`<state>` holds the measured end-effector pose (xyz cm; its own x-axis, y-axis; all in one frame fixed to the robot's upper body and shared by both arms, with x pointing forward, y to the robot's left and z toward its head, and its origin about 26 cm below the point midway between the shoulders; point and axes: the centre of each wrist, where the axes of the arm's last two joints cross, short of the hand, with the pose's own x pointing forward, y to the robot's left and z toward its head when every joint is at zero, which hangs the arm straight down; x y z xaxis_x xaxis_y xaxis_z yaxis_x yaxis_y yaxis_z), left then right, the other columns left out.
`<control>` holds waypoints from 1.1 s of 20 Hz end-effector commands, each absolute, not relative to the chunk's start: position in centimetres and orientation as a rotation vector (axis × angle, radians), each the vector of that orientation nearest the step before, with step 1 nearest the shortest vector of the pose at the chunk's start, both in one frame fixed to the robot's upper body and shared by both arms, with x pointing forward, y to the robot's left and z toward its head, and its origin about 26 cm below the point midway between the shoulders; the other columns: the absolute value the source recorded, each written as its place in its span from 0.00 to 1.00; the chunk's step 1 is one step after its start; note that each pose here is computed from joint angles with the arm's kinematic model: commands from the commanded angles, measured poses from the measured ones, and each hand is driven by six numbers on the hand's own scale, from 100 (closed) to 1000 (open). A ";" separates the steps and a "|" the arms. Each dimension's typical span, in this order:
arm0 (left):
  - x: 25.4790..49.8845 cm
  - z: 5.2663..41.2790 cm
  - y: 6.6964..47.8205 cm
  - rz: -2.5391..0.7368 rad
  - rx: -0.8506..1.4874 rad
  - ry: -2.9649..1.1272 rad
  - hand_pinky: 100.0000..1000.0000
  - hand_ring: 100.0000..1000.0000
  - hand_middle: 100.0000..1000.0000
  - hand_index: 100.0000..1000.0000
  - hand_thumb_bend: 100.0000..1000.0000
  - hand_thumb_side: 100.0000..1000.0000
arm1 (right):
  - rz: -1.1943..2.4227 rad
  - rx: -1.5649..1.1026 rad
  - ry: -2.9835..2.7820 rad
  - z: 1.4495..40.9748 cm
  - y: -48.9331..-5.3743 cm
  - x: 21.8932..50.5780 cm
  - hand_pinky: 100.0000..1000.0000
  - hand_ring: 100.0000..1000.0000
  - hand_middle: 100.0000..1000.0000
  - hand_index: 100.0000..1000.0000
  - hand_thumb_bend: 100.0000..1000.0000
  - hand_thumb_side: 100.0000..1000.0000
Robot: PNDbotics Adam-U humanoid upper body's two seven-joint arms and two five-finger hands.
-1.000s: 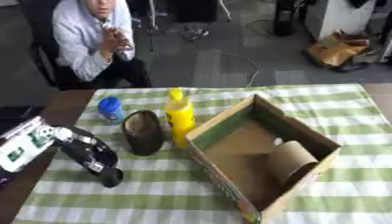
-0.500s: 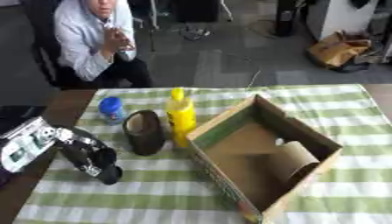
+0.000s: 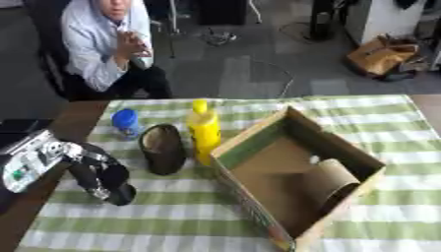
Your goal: Pick up objects on the table and place them in the box.
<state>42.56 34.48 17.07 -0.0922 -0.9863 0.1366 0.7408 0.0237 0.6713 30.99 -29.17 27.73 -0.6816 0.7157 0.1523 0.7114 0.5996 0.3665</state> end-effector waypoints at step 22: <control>41.3 22.5 35.1 -1.382 0.472 -0.883 0.18 0.43 0.50 0.69 0.00 0.57 | 0.645 1.243 2.772 28.4 -29.3 30.5 0.82 0.77 0.60 0.49 0.00 1.00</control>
<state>41.80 33.86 20.17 -0.0611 -0.9604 0.2718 0.6767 0.1603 0.7186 30.97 -29.25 27.52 -0.6745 0.7196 0.1648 0.7201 0.5923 0.3614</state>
